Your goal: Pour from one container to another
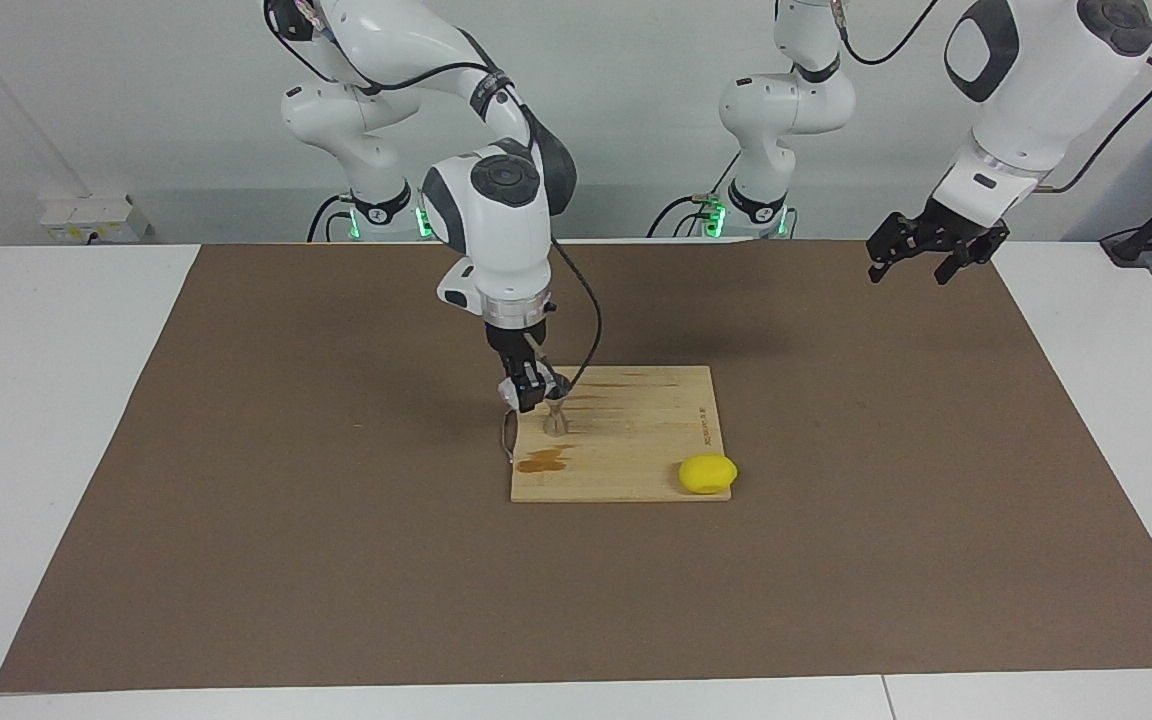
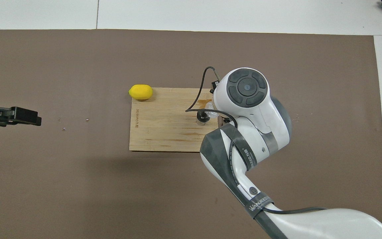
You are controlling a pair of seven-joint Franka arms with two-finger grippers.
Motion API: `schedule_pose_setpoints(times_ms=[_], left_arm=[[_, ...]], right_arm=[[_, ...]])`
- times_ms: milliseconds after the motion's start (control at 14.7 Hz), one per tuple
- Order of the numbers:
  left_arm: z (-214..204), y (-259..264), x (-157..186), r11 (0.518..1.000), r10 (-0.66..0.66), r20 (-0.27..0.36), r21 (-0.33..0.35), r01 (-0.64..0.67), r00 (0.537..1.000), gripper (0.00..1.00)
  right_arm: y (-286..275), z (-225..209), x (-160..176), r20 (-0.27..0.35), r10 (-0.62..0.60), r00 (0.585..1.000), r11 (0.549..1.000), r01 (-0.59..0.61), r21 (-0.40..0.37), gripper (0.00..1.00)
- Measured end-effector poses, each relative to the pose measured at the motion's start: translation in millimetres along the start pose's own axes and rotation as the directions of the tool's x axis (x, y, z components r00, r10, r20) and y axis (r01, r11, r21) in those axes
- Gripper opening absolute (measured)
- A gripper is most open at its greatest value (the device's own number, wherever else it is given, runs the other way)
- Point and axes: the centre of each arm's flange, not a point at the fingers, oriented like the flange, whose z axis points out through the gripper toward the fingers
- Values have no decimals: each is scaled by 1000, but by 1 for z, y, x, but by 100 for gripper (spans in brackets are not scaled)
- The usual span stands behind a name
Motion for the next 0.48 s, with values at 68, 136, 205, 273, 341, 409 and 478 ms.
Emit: schedule_pose_setpoints(times_ms=[68,136,205,273,341,409,478], left_arm=[[-11,6,0,1000,12,13,12,-12,1000,100],[-21,9,0,1000,20,26,17,-20,999,100],[-29,10,3,1000,21,30,19,-22,999,100],[-31,9,6,1000,19,29,19,-20,999,100],[-28,7,9,1000,17,34,18,-17,999,100],[-24,6,11,1000,15,41,17,-16,999,100],[-22,6,12,1000,14,46,16,-14,999,100]], right_arm=[[0,0,-1,0,-1,1000,1000,1,0,51],[0,0,-1,0,-1,1000,1000,1,0,51],[0,0,-1,0,-1,1000,1000,1,1,51],[0,-1,0,0,-1,1000,1000,1,2,51],[-1,-1,0,0,1,1000,1000,-1,3,51],[-2,-3,2,0,3,1000,1000,-3,5,51],[-2,-4,4,0,7,1000,1000,-7,8,51]])
